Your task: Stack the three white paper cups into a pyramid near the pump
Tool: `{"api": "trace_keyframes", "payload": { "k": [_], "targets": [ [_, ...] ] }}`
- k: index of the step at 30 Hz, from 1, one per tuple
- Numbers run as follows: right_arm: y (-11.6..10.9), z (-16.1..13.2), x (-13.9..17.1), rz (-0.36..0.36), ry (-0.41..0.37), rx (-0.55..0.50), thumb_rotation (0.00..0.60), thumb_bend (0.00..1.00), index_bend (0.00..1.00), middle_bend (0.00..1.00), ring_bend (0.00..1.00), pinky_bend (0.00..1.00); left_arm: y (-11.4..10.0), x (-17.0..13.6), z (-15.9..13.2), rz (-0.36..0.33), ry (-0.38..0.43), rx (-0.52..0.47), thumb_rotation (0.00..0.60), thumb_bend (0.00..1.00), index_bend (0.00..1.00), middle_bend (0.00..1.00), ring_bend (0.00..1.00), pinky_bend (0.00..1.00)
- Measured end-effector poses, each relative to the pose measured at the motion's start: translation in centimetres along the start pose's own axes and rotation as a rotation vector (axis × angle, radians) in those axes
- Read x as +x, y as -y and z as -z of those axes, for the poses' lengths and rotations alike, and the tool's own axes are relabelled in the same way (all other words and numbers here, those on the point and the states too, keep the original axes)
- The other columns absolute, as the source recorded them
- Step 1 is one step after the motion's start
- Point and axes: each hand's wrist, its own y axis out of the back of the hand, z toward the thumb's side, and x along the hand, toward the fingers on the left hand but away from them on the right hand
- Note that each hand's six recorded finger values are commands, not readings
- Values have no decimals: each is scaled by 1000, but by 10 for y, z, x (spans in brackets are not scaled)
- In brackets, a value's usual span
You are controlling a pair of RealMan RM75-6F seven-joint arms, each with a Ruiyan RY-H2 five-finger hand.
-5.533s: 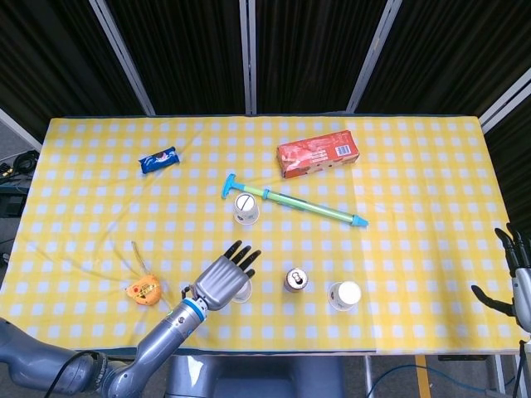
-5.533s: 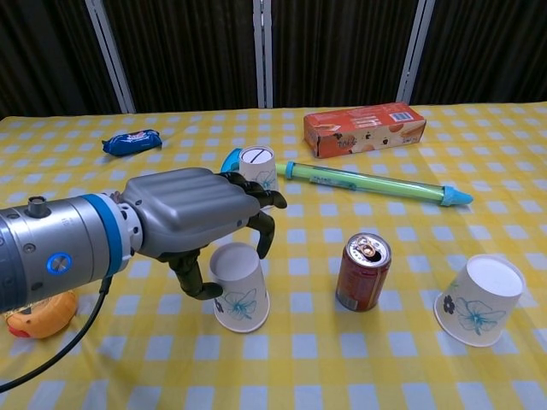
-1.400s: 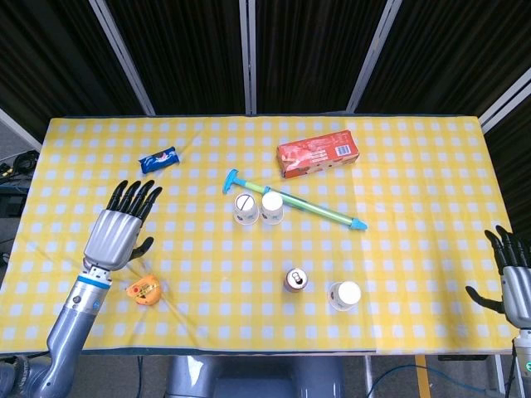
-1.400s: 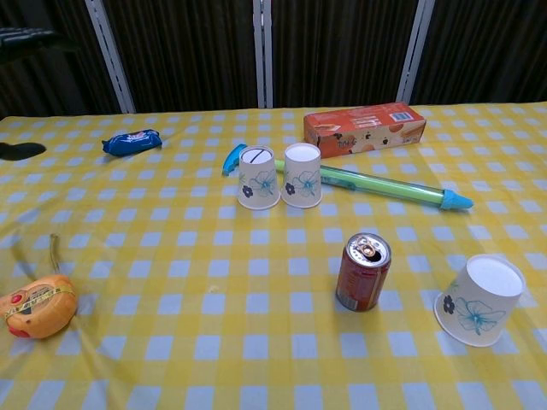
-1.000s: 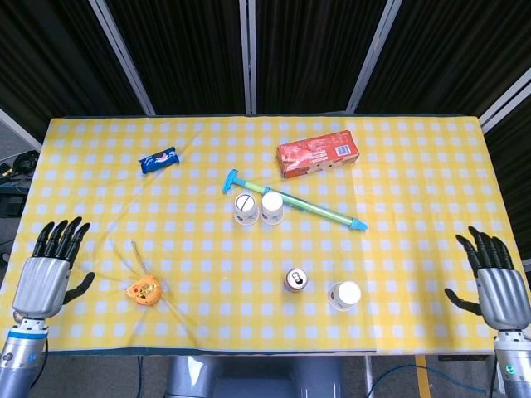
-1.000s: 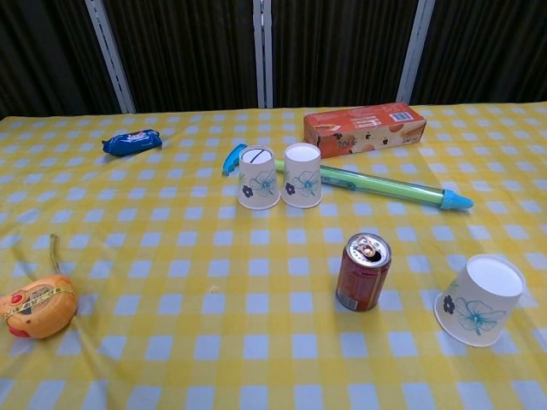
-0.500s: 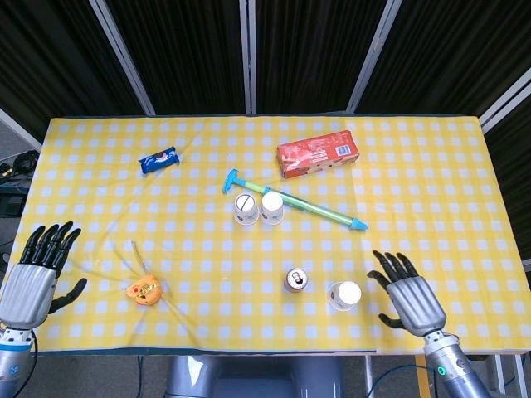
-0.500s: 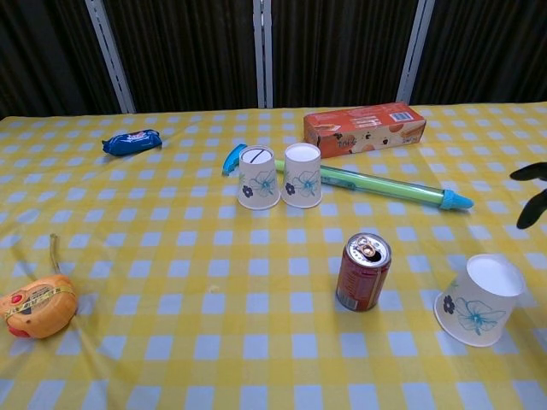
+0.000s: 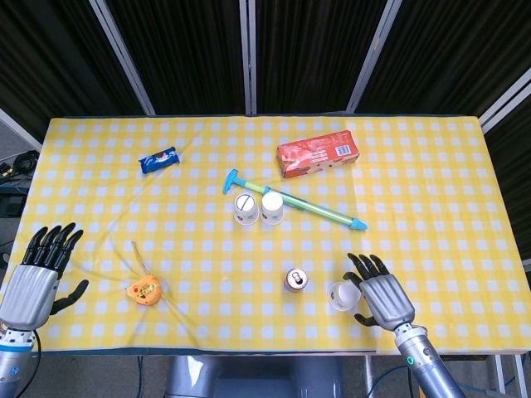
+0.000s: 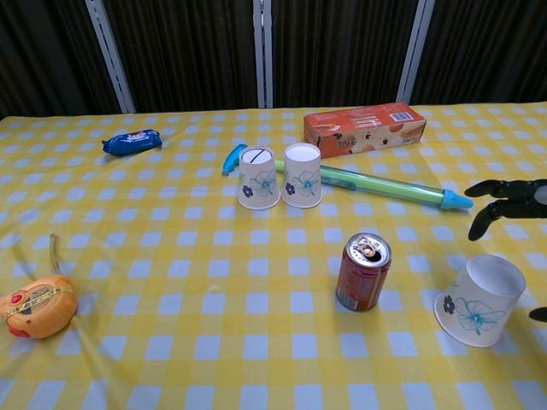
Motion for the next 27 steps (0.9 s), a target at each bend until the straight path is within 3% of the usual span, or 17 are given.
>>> {"api": "trace_keyframes", "payload": {
  "k": [19, 27],
  "targets": [
    [14, 2, -12, -25, 17, 7, 600, 186, 353, 42, 0, 11, -2, 0, -1, -2, 3, -7, 600, 289, 0, 0, 0, 0],
    [15, 0, -15, -19, 21, 10, 600, 235, 450, 99, 0, 39, -2, 0, 1, -1, 1, -12, 600, 290, 0, 0, 0, 0]
  ]
}}
